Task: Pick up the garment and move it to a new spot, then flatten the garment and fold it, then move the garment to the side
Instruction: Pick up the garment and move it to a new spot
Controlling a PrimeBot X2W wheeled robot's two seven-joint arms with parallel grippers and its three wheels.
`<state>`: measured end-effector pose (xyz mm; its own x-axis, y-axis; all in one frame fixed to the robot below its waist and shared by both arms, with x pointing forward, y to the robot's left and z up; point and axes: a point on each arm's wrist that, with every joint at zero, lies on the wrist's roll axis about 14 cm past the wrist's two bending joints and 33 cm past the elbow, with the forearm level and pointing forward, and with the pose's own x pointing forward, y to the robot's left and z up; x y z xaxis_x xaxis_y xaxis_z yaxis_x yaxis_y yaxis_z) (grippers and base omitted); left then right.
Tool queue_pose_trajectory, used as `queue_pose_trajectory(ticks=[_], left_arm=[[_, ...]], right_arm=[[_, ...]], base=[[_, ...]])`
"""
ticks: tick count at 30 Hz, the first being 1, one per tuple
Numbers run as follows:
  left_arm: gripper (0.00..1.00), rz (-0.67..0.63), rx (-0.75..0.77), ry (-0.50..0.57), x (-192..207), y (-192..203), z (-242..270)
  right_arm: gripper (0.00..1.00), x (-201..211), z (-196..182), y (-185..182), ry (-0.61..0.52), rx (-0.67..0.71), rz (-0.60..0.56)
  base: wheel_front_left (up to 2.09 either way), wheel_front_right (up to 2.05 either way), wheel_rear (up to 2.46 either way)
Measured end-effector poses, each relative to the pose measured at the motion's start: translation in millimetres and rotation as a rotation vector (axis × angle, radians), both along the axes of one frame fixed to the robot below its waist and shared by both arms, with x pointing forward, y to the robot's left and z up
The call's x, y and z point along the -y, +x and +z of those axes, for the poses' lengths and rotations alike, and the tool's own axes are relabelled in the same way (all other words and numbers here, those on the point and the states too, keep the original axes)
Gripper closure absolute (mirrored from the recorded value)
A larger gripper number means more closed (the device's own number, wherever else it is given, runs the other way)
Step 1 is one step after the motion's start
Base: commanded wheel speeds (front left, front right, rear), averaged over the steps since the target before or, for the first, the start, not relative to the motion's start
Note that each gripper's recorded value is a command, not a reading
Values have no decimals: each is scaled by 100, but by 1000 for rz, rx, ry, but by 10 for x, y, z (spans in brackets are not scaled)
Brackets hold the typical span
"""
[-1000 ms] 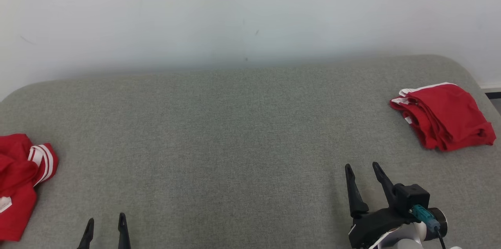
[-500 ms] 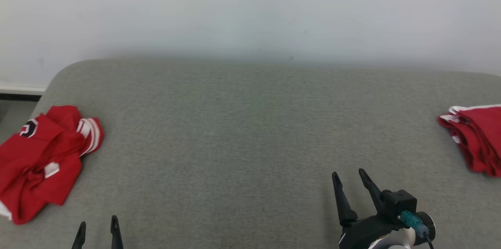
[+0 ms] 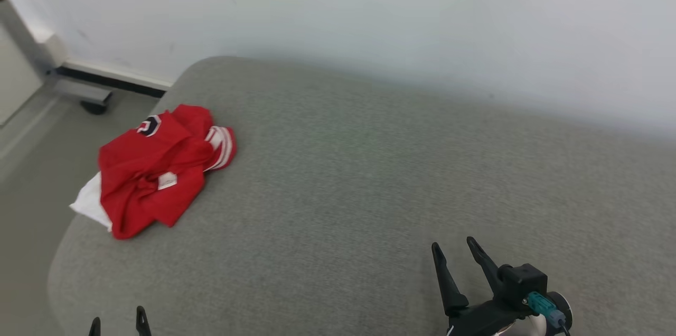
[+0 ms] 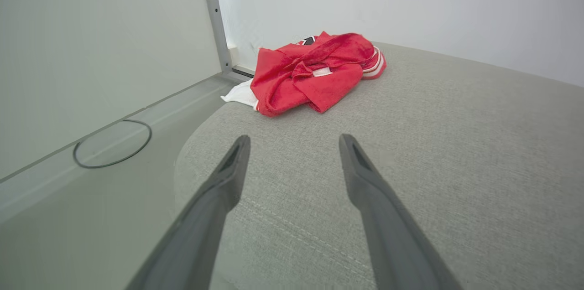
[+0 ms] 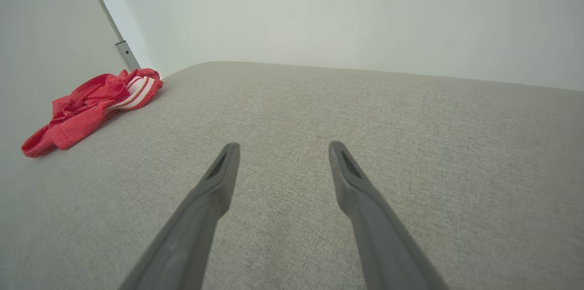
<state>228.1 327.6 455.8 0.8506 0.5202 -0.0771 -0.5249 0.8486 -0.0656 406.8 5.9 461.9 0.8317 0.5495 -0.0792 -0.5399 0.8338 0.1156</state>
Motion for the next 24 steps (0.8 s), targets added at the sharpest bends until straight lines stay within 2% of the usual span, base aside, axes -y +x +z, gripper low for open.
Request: queue_pose_trajectory(ticks=[6, 12, 19, 24], left_arm=[[0, 108, -9, -4, -167, -356, -33], [0, 168, -1, -13, -243, -539, -30], [0, 164, 25, -73, -222, -480, -52], [0, 133, 39, -88, -272, -276, -27]], right_arm=[[0, -350, 13, -49, 5, -1, 97], [0, -535, 18, -73, 6, 0, 147], [0, -552, 7, -16, 9, 0, 147], [0, -489, -10, 72, 0, 11, 128]], base=[[0, 0, 0], [0, 0, 0], [0, 0, 0], [0, 0, 0]])
